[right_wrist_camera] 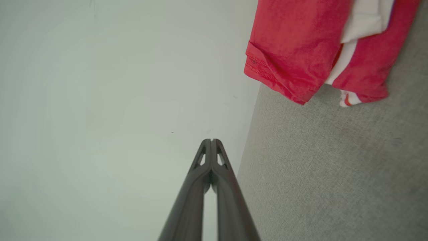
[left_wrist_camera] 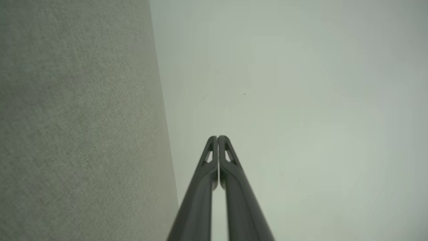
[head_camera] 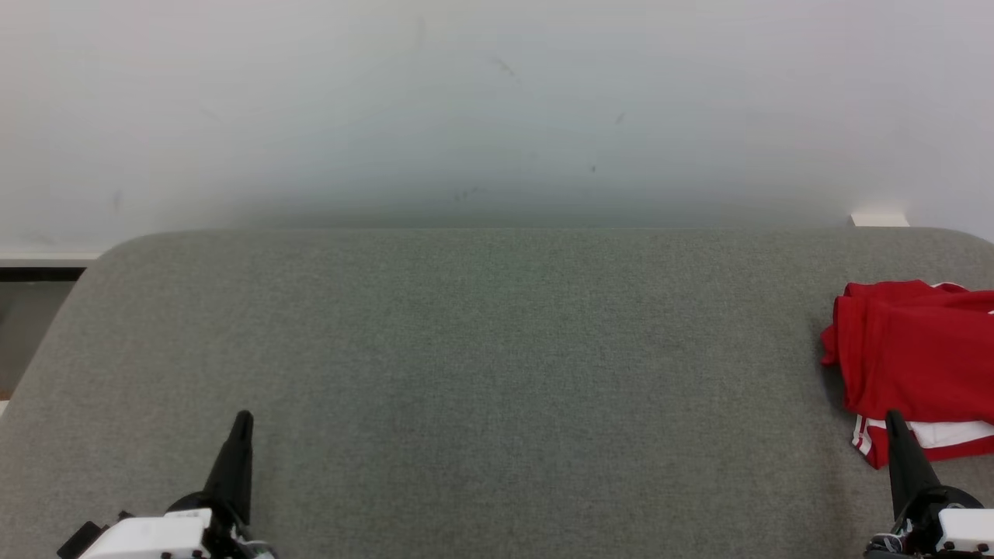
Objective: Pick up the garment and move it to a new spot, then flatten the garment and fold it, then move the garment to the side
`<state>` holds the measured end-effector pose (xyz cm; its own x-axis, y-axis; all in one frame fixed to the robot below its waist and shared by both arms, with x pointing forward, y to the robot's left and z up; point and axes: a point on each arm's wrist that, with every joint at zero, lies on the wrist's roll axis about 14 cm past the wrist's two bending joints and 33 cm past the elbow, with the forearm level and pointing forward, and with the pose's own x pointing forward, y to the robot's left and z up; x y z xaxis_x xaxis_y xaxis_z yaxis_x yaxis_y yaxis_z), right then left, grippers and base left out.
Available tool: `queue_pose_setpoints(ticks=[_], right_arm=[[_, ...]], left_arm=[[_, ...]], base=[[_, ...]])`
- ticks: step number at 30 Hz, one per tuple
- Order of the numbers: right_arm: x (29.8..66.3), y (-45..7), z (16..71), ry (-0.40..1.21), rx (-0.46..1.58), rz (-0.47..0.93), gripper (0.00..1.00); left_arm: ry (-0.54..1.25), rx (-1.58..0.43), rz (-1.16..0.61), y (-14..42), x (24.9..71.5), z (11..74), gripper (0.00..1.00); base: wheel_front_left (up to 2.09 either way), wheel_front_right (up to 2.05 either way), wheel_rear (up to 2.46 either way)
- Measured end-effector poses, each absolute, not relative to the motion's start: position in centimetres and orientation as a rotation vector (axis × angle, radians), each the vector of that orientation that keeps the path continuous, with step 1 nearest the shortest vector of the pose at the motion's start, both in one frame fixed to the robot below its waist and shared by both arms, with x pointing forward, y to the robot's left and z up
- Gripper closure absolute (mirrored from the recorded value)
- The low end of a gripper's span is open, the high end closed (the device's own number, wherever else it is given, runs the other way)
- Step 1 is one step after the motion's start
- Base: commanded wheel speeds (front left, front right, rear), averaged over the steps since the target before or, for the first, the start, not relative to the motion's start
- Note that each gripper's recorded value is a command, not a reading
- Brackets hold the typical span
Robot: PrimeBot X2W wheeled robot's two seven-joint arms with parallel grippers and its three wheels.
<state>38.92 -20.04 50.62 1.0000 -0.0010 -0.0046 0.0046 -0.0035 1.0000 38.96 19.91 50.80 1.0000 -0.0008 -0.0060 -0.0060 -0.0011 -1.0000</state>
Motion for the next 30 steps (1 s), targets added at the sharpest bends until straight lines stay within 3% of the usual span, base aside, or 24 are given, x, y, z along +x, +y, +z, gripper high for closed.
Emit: queue_pose_setpoints(ticks=[30], right_arm=[[38.95, -20.05, 50.68, 0.001, 1.575, -0.004, 1.00]], left_arm=[[0.005, -1.572, 0.004, 19.91, 38.97, 50.81, 1.00]], base=[[0.00, 0.00, 0.00]])
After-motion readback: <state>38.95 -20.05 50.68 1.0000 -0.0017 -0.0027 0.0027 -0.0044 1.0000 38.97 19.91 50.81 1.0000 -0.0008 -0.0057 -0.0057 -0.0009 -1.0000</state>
